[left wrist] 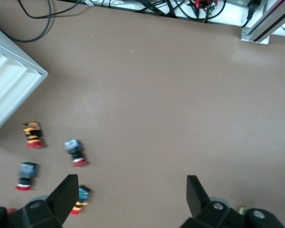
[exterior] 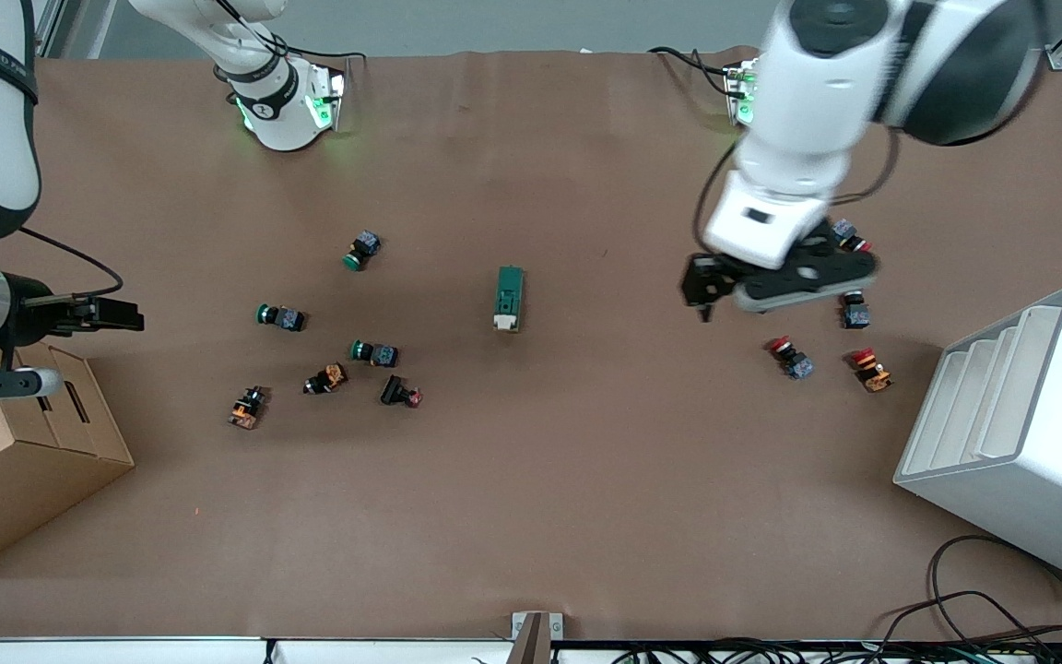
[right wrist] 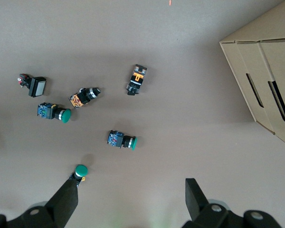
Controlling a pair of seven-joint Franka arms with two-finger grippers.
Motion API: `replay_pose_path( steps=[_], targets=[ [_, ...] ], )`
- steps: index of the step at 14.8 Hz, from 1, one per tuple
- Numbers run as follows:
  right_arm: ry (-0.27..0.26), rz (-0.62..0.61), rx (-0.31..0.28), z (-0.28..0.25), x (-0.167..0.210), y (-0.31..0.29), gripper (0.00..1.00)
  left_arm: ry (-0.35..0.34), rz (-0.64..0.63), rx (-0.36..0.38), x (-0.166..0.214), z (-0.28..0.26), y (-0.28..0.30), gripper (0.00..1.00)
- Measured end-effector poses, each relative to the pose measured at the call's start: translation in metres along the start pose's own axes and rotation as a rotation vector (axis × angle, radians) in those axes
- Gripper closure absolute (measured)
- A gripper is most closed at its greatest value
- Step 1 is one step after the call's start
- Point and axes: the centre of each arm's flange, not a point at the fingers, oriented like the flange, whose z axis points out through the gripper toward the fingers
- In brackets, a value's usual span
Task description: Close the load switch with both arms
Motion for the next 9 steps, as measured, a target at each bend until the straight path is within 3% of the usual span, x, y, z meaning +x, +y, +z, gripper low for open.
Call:
replay_pose_path(
  steps=[5,9],
  targets=[
    [0.056,0.016,-0.002,-0.027,-0.012,0.01,0.0,-0.098,0.102,-0.044,0.026,-0.03,-0.11,0.0],
    [0.062,0.022,-0.001,-0.057,-0.043,0.011,0.0,-0.172,0.106,-0.089,0.027,-0.041,-0.173,0.0]
  ],
)
